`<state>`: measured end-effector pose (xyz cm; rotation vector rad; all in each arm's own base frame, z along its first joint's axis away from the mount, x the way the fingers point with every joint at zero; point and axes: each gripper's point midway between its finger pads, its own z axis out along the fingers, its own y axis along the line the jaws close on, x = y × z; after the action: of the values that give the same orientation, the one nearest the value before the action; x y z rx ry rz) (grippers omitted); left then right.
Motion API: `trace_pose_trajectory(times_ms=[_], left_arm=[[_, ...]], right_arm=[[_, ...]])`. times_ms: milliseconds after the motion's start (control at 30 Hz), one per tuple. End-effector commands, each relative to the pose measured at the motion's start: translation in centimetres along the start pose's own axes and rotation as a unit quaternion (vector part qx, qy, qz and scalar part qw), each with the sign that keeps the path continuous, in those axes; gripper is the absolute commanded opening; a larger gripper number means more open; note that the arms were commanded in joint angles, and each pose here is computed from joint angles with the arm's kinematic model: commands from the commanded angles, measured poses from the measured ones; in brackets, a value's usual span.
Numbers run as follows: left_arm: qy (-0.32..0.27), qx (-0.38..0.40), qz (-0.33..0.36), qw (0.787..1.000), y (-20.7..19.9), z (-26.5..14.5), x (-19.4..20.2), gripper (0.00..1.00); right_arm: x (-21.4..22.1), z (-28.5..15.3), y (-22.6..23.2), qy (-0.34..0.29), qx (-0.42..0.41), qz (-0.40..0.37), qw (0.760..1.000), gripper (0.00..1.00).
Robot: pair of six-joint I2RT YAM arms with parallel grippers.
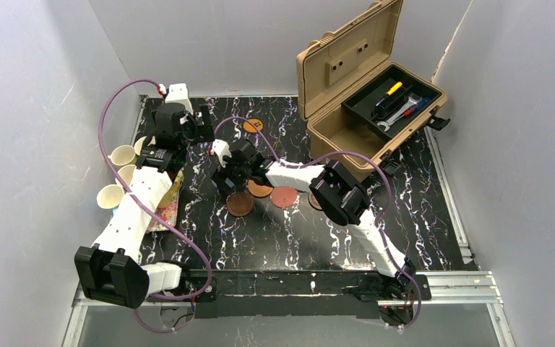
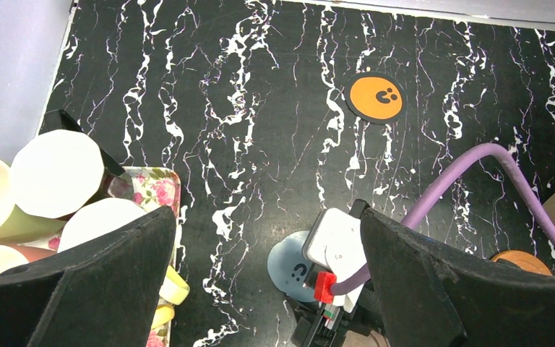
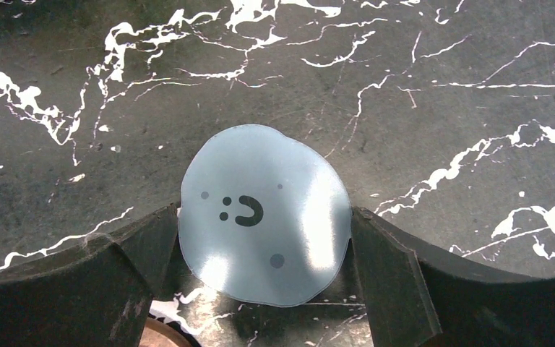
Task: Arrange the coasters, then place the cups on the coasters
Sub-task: Move the coaster to the center of the board.
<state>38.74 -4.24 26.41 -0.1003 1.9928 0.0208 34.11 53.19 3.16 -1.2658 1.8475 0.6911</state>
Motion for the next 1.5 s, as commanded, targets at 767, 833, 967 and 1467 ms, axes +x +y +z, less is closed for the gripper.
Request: trace_pose_trajectory(times_ms=[767, 833, 967, 1467], left_arm=[[0.003, 0.013, -0.005, 1.000, -0.7, 0.2, 0.2, 0.98], [0.005, 0.014, -0.005, 1.000, -0.7, 0.2, 0.3, 0.98], [0.004, 0.015, -0.006, 1.000, -0.7, 0.2, 0.2, 0.98], [0.007, 0.017, -0.005, 1.000, -0.9, 0.3, 0.4, 0.98]], right_arm=[[4.1, -1.4, 5.4, 0.055, -0.057, 0.032, 0.996, 0.95], [4.0, -1.4, 5.6, 0.053, -0.059, 0.031, 0.996, 0.95], [4.1, -1.3, 5.9, 0.052, -0.061, 0.032, 0.996, 0.95], [3.9, -1.3, 6.2, 0.051, -0.057, 0.027, 0.997, 0.97]])
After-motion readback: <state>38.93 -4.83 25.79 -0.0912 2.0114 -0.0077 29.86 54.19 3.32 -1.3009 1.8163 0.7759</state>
